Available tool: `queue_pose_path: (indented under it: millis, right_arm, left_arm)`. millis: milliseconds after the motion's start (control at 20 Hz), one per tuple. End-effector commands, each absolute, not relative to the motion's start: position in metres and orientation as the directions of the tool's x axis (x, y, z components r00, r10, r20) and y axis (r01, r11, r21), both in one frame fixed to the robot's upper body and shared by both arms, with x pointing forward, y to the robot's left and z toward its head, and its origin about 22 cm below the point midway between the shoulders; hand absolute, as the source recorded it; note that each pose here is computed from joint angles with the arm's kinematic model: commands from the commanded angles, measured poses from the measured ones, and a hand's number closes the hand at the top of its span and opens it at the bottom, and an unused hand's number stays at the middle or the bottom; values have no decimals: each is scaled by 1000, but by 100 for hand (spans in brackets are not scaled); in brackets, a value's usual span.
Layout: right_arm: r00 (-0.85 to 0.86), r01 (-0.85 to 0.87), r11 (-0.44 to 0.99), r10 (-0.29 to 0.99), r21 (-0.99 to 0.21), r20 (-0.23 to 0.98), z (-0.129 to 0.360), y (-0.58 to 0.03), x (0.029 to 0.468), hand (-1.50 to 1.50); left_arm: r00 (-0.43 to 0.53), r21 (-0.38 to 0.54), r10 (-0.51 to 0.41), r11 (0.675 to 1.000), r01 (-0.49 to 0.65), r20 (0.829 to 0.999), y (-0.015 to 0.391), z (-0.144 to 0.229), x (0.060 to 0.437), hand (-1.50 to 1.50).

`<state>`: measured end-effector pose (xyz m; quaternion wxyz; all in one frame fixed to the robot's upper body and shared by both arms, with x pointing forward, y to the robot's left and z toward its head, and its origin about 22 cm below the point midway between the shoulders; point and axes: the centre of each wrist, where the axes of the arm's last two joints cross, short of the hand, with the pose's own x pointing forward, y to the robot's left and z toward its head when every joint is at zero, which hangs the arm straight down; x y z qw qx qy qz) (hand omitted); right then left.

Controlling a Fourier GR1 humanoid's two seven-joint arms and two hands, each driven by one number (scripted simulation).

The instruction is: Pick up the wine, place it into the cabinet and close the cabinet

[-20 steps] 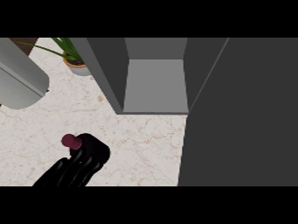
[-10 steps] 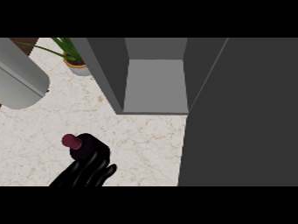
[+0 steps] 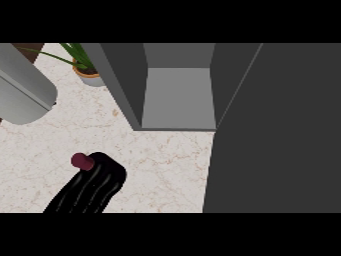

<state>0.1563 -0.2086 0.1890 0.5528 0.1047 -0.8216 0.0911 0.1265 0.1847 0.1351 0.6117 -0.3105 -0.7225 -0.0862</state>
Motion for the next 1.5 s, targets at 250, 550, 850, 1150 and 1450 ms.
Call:
queue_pose_path:
  millis: [250,550,850,1150,1450]
  right_arm:
    - [-395,-277,960,-64,-52,916,204,-218,140,-150]
    - [-381,-299,953,-85,-35,921,201,-203,143,-150]
    - [-397,-285,957,-64,-57,916,199,-219,134,-150]
    - [-400,-301,952,-70,-59,914,219,-213,145,-150]
    - [-395,-277,961,-89,-26,914,209,-208,126,-150]
  left_arm:
    - [-213,-198,331,857,476,919,214,162,118,-150]
    - [-255,-192,306,901,388,917,231,134,140,-150]
    - [-234,-191,282,918,346,930,258,122,150,-150]
    - [-198,-165,233,936,310,952,265,80,184,-150]
    - [-147,-157,201,952,264,969,287,58,190,-150]
